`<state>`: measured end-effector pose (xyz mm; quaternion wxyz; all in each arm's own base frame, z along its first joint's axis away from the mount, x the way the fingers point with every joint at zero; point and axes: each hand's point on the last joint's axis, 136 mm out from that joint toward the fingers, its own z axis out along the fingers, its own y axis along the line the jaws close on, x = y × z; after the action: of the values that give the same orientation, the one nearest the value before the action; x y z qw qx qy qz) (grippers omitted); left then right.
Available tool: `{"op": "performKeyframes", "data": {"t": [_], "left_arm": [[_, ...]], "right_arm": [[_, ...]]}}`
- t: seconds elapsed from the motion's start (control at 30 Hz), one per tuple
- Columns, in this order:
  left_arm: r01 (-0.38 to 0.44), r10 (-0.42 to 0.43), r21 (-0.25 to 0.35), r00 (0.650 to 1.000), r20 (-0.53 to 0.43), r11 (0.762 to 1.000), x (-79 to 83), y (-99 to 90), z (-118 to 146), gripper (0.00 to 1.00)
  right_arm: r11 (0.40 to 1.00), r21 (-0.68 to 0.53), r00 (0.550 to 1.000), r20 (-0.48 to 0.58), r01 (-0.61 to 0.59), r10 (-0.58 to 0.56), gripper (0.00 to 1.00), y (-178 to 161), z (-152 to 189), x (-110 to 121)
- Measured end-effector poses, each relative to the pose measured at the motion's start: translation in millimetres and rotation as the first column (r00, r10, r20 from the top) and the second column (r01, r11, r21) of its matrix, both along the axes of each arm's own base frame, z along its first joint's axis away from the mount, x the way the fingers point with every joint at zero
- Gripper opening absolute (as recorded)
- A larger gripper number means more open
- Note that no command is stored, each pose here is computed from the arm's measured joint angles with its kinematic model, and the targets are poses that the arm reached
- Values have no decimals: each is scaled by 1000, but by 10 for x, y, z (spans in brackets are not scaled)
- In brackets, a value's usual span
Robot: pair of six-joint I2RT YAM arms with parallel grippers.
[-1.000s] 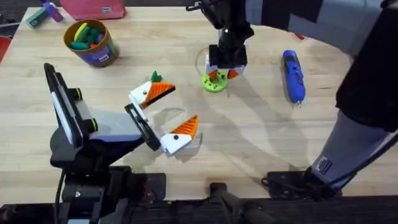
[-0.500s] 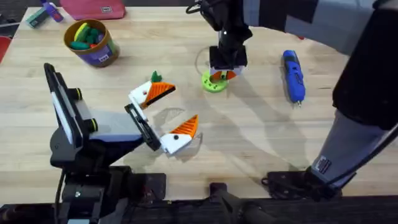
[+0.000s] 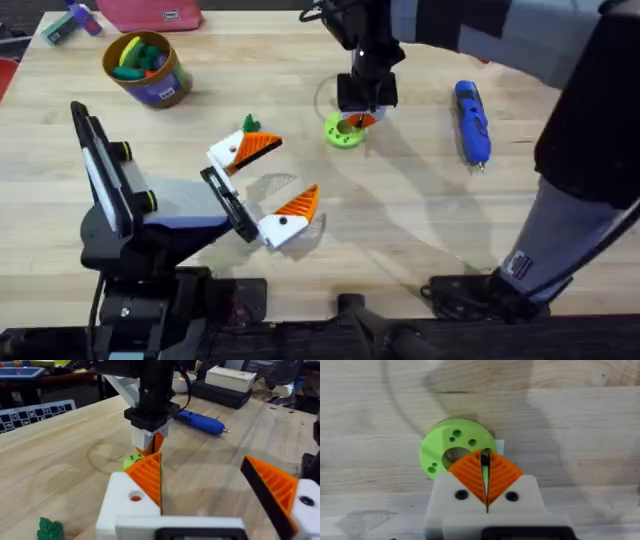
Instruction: Pick up the gripper from the table and insert it into the empty holder that is missing its gripper. Then pick up a screw, insert it into the mounting hole, and use the screwdriver to tighten it. Finally, clean up the table by picking up the vegetable and placing it into the bucket.
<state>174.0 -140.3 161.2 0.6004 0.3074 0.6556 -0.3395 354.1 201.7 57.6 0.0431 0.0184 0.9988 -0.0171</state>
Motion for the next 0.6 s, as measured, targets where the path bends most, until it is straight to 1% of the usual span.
{"op": "performKeyframes", "data": {"t": [0.27, 0.37, 0.43, 0.5, 0.6], "left_arm": [[0, 0, 0, 1000, 0, 1000, 0, 0, 0, 985], [0, 0, 0, 1000, 0, 1000, 0, 0, 0, 985], [0, 0, 0, 1000, 0, 1000, 0, 0, 0, 985], [0, 0, 0, 1000, 0, 1000, 0, 0, 0, 985], [0, 0, 0, 1000, 0, 1000, 0, 0, 0, 985]], "right_arm": [[1000, -5, 1000, -11, -1, 1, 7, -16, 15, -33], [1000, -6, 1000, -18, -1, 1, 7, -26, 77, -58], [1000, -9, 1000, -22, -2, 2, 6, -40, 183, -81], [1000, -7, 1000, -19, -12, 12, 6, -51, 356, -119], [999, 24, 999, 37, -34, 33, 6, -10, 718, -79]]}}
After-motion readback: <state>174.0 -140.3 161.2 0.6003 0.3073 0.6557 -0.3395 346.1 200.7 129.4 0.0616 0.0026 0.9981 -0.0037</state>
